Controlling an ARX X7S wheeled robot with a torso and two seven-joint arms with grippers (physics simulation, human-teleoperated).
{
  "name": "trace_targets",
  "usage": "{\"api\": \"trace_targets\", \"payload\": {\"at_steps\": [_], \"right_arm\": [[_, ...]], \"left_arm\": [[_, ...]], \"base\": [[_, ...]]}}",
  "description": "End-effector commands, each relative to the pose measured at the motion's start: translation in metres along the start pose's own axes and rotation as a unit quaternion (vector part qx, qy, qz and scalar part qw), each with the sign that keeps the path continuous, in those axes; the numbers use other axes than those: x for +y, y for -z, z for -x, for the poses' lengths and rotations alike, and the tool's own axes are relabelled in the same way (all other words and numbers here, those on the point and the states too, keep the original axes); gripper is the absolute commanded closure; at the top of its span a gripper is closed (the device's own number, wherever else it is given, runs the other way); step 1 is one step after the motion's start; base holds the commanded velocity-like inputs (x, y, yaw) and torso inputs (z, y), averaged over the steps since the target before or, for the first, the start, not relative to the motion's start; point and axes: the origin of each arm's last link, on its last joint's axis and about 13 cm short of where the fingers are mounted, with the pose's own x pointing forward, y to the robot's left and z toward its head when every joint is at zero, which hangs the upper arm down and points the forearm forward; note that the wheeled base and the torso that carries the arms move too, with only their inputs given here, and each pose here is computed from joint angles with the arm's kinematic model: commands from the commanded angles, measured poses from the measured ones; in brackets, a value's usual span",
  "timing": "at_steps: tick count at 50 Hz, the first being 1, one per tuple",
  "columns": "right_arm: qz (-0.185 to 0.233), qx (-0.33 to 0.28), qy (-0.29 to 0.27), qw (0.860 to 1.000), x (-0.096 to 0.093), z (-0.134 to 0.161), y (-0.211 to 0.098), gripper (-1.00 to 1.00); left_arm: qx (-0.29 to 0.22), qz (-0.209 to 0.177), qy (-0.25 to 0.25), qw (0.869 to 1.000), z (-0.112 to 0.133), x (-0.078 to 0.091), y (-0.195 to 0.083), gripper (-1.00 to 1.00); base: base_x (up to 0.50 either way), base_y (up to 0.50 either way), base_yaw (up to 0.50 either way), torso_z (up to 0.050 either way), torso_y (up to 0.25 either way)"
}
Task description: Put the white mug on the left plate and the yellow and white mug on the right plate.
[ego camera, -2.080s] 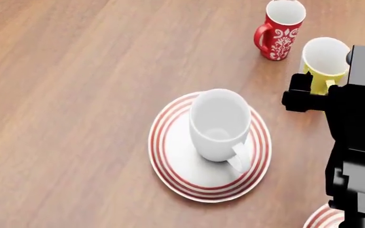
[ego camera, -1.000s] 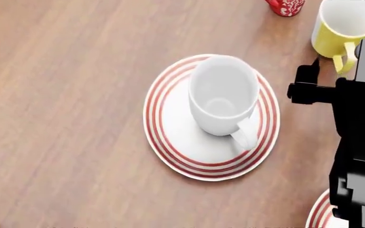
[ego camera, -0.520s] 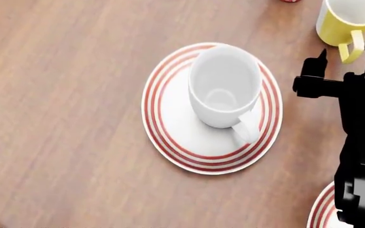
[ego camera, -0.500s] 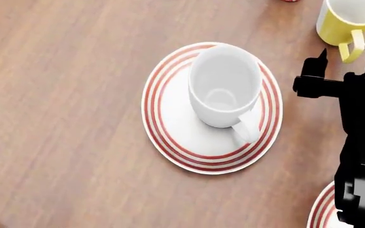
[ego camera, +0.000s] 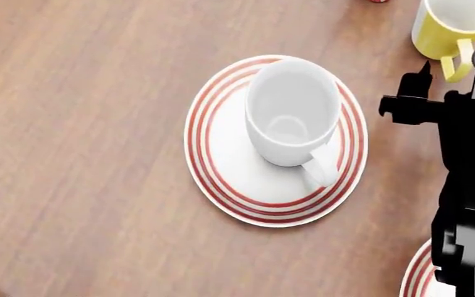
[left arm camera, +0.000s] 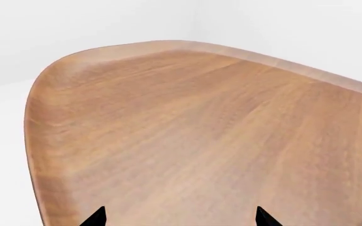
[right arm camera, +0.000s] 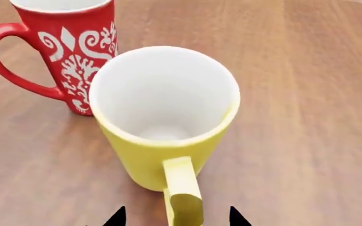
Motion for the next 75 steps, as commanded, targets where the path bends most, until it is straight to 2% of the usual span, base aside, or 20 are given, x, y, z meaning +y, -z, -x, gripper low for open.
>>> {"api": "trace_targets", "payload": {"at_steps": [1, 12, 18, 27, 36, 41, 46, 57, 74, 75], "right_arm": [[-0.004, -0.014, -0.003, 1.000, 0.001, 0.000, 0.000, 1.00], [-0.008, -0.019, -0.001, 1.000, 0.001, 0.003, 0.003, 1.00], [-0.006, -0.048, 0.003, 0.999, 0.001, 0.007, 0.003, 1.00], [-0.018, -0.123, -0.015, 0.992, 0.000, 0.017, -0.004, 1.00], [-0.006, -0.166, -0.010, 0.986, -0.001, 0.027, -0.008, 1.00], [0.031, -0.210, 0.001, 0.977, 0.002, 0.035, -0.010, 1.00], [0.045, -0.208, 0.007, 0.977, 0.003, 0.039, -0.008, 1.00], [0.035, -0.197, 0.000, 0.980, 0.002, 0.053, 0.001, 1.00], [0.039, -0.196, -0.007, 0.980, 0.000, 0.054, 0.001, 1.00], [0.022, -0.198, -0.016, 0.980, 0.001, 0.057, 0.000, 1.00]], "left_arm": [[0.000, 0.002, 0.001, 1.000, 0.000, 0.000, 0.000, -1.00], [-0.002, 0.003, 0.003, 1.000, 0.001, 0.000, -0.001, -1.00], [-0.003, 0.003, 0.004, 1.000, 0.002, 0.000, -0.001, -1.00], [-0.005, 0.003, 0.004, 1.000, 0.001, 0.000, -0.001, -1.00], [-0.004, 0.002, 0.004, 1.000, 0.000, 0.000, 0.000, -1.00], [-0.002, 0.003, 0.004, 1.000, 0.000, 0.000, 0.001, -1.00], [-0.002, 0.002, 0.005, 1.000, -0.001, 0.000, 0.002, -1.00], [-0.002, 0.002, 0.004, 1.000, -0.002, 0.000, 0.002, -1.00], [-0.001, 0.003, 0.005, 1.000, -0.004, 0.001, 0.004, -1.00], [-0.001, 0.003, 0.003, 1.000, -0.005, 0.001, 0.004, -1.00]], "base": [[0.00, 0.00, 0.00, 0.000, 0.000], [0.00, 0.00, 0.00, 0.000, 0.000], [0.00, 0.00, 0.00, 0.000, 0.000], [0.00, 0.00, 0.00, 0.000, 0.000], [0.00, 0.00, 0.00, 0.000, 0.000], [0.00, 0.00, 0.00, 0.000, 0.000], [0.00, 0.00, 0.00, 0.000, 0.000], [0.00, 0.00, 0.00, 0.000, 0.000], [0.00, 0.00, 0.00, 0.000, 0.000], [0.00, 0.00, 0.00, 0.000, 0.000]]}}
